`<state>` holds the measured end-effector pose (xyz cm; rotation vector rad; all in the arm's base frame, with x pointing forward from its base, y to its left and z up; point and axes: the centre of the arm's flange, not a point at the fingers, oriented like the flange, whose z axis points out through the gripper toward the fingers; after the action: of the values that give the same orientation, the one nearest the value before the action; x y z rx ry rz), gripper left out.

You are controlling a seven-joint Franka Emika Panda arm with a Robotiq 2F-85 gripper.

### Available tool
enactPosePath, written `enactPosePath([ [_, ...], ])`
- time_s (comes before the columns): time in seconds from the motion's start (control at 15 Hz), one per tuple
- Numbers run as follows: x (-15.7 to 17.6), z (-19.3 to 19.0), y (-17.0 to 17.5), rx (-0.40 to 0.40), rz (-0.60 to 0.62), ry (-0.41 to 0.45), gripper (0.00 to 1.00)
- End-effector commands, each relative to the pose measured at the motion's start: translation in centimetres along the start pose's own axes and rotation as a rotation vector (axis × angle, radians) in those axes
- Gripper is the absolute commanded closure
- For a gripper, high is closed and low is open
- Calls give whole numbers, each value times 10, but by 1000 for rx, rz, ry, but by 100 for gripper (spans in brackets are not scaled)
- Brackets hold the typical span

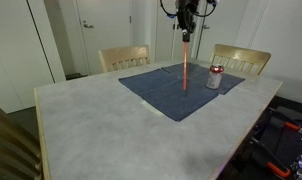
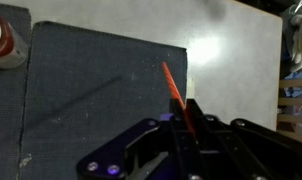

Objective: Remove the straw from the can and put it on the table

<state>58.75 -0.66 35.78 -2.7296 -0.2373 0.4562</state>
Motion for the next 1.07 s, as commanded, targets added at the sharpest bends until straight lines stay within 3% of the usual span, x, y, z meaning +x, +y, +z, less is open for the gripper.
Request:
enactPosePath([
  [0.0,28,5,25,-22,15,97,98],
  [0.47,56,15,60,-78,59,141,98],
  [0.53,58,16,63,-82,61,143,88],
  [0.6,59,14,65,-94,61,145,64],
  [0.73,58,11,66,-121,56,147,60],
  [1.0,50,-8,62,-209,37,157,33],
])
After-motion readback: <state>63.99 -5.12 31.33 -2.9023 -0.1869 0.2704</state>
